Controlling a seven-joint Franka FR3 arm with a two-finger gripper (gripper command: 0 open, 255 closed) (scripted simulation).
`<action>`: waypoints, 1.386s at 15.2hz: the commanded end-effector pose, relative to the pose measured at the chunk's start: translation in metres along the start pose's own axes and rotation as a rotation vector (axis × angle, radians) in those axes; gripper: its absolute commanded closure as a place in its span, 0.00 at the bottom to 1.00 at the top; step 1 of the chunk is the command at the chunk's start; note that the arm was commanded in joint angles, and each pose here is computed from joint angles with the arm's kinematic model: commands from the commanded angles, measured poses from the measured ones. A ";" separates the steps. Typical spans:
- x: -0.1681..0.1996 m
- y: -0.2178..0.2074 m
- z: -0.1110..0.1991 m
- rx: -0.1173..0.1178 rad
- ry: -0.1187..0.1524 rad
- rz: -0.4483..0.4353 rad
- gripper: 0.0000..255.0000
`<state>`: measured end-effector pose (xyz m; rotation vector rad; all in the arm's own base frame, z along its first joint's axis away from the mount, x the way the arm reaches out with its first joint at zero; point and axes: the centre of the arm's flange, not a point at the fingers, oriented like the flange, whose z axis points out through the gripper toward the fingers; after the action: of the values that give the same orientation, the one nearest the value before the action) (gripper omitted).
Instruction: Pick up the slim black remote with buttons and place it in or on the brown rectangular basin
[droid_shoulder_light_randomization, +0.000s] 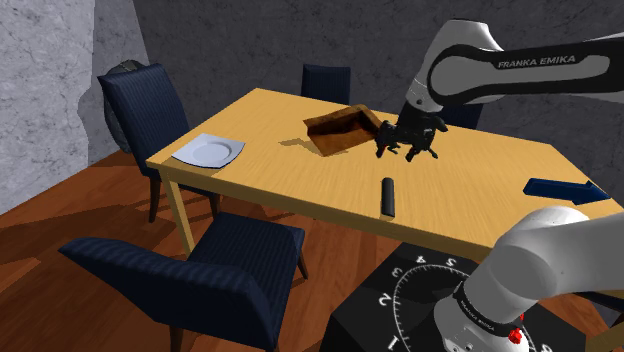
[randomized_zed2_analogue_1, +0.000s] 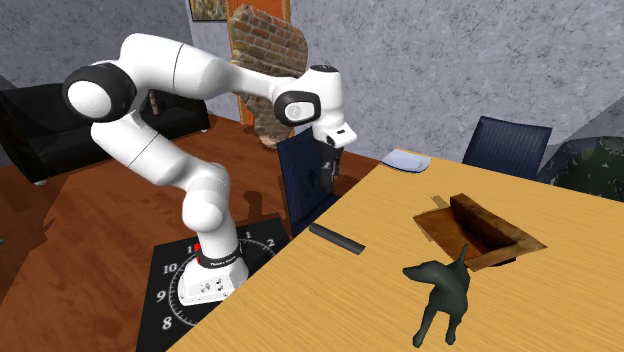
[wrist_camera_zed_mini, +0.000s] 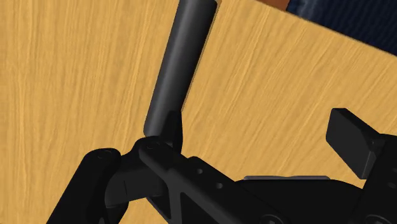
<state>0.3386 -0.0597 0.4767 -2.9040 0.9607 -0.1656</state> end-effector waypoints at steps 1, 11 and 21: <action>0.004 0.010 0.025 -0.008 -0.008 0.091 0.00; 0.006 0.055 0.128 -0.042 -0.045 0.438 0.00; 0.005 0.055 0.158 -0.042 -0.045 0.438 0.00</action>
<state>0.3295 -0.1005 0.3150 -2.6339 1.5703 -0.0507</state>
